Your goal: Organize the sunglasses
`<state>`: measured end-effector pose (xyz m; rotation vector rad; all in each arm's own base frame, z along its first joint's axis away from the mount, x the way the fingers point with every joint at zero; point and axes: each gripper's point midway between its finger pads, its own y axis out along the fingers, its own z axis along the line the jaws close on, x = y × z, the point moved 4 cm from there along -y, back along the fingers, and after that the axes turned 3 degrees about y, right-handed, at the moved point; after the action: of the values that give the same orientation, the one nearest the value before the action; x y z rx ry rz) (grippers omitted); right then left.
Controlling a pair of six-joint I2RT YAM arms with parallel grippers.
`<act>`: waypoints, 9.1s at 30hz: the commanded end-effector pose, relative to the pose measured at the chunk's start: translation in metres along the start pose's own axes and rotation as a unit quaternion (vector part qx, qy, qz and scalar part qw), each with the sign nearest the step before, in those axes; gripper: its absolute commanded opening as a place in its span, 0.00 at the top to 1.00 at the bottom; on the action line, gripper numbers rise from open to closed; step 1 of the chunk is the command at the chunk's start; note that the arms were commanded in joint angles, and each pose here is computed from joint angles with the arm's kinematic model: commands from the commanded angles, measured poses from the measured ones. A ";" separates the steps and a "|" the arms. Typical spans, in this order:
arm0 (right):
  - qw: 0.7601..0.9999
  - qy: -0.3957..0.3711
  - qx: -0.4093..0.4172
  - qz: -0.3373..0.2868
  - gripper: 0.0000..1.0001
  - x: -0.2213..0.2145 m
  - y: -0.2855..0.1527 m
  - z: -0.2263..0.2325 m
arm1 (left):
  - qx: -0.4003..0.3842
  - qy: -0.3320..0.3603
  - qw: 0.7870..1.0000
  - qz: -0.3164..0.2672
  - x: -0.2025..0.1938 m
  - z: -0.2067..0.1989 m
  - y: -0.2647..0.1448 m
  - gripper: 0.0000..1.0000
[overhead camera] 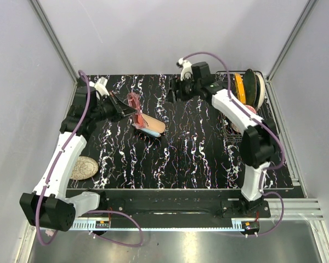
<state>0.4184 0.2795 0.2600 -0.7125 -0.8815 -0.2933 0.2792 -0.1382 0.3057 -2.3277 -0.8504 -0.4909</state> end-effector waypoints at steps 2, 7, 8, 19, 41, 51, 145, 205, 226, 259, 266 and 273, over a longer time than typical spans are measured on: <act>0.994 -0.062 0.063 0.067 0.19 -0.034 0.033 -0.010 | 0.010 0.027 0.999 -0.028 0.012 0.005 -0.002 1.00; 0.986 -0.053 0.111 0.115 0.18 -0.061 0.062 -0.019 | 0.015 0.026 0.999 -0.026 0.014 0.011 0.000 1.00; 0.985 -0.052 0.115 0.117 0.17 -0.063 0.065 -0.021 | 0.016 0.026 0.999 -0.025 0.013 0.012 0.001 1.00; 0.974 -0.022 0.155 0.164 0.20 -0.106 0.105 -0.041 | 0.022 0.015 1.000 -0.007 0.012 0.022 0.010 1.00; 0.970 0.008 0.170 0.176 0.60 -0.144 0.126 -0.041 | 0.027 0.014 1.000 0.001 0.010 0.032 0.013 1.00; 0.982 -0.013 0.110 0.150 0.92 -0.133 0.116 -0.034 | 0.029 0.014 0.999 0.001 0.009 0.034 0.012 1.00; 0.893 -0.035 -0.450 0.000 0.94 -0.203 0.055 0.011 | 0.320 0.000 0.932 0.171 -0.065 0.120 0.165 0.94; 0.901 -0.019 -0.434 0.007 0.93 -0.211 0.058 0.012 | 0.274 -0.005 0.942 0.194 -0.079 0.103 0.197 0.77; 0.913 -0.014 -0.408 -0.001 0.74 -0.204 0.054 0.021 | 0.239 0.040 0.959 0.144 -0.062 0.087 0.177 0.72; 0.940 -0.009 -0.338 -0.050 0.48 -0.142 0.035 0.054 | 0.226 0.061 0.957 0.169 -0.084 0.128 0.178 0.70; 0.967 0.040 -0.250 -0.033 0.49 -0.120 0.039 0.056 | 0.229 0.064 0.955 0.177 -0.089 0.133 0.177 0.77; 0.983 0.019 -0.182 0.013 0.55 -0.119 0.059 0.063 | 0.233 0.067 0.952 0.184 -0.093 0.138 0.176 0.84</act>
<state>0.3349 0.3330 0.1452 -1.1924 -0.7288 -0.5409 0.3461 -0.1971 0.0849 -1.9104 -0.4022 -0.2184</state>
